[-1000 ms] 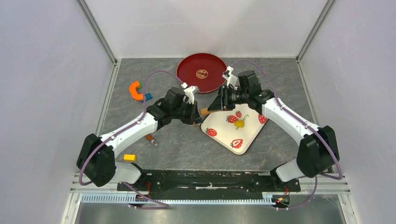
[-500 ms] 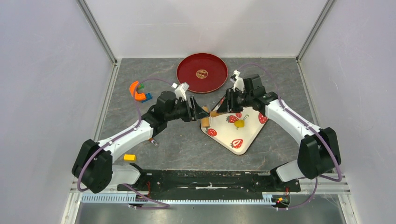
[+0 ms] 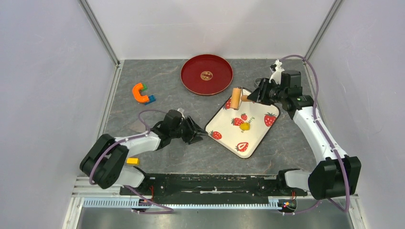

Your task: Roll out the dumpling wrappers from the dough

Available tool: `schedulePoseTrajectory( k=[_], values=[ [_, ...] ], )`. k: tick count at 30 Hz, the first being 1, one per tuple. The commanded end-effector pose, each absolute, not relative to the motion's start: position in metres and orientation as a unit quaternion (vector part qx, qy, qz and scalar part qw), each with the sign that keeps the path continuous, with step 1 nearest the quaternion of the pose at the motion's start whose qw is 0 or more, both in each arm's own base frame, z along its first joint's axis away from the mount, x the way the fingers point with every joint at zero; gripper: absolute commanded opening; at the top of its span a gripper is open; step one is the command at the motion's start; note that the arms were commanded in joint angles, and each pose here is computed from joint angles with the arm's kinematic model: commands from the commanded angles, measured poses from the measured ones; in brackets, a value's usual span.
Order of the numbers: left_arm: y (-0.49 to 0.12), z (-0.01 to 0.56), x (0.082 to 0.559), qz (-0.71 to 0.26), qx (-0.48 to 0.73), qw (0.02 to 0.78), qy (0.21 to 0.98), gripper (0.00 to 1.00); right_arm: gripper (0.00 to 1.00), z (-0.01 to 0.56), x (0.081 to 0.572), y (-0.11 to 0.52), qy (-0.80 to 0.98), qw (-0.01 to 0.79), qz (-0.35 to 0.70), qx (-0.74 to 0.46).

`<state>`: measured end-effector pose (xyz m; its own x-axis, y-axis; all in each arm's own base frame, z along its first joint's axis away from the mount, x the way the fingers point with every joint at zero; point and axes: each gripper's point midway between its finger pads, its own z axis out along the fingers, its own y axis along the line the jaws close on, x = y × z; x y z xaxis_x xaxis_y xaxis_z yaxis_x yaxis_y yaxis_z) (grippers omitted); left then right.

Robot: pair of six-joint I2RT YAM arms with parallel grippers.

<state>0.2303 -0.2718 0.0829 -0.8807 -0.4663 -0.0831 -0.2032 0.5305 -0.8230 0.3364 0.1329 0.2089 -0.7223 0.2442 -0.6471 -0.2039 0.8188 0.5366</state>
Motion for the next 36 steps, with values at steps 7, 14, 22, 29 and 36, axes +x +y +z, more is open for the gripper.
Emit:
schedulePoseTrajectory(
  k=[7,14,22,29,36],
  values=[
    [-0.289,0.051,0.235,-0.444,-0.245,0.097,0.856,0.45,0.00,0.256,0.339,0.131,0.846,0.431,0.315,-0.003],
    [-0.297,0.031,0.243,-0.442,-0.257,0.085,0.855,0.44,0.00,0.258,0.335,0.132,0.843,0.431,0.321,-0.004],
    [-0.298,0.014,0.248,-0.419,-0.266,0.077,0.865,0.31,0.00,0.259,0.335,0.131,0.838,0.437,0.326,0.024],
    [-0.280,-0.001,0.240,-0.375,-0.267,0.078,0.884,0.02,0.00,0.264,0.337,0.126,0.832,0.451,0.320,0.038],
    [-0.251,0.013,0.248,-0.352,-0.184,0.106,0.912,0.02,0.00,0.268,0.336,0.131,0.832,0.445,0.331,0.031]
  ],
)
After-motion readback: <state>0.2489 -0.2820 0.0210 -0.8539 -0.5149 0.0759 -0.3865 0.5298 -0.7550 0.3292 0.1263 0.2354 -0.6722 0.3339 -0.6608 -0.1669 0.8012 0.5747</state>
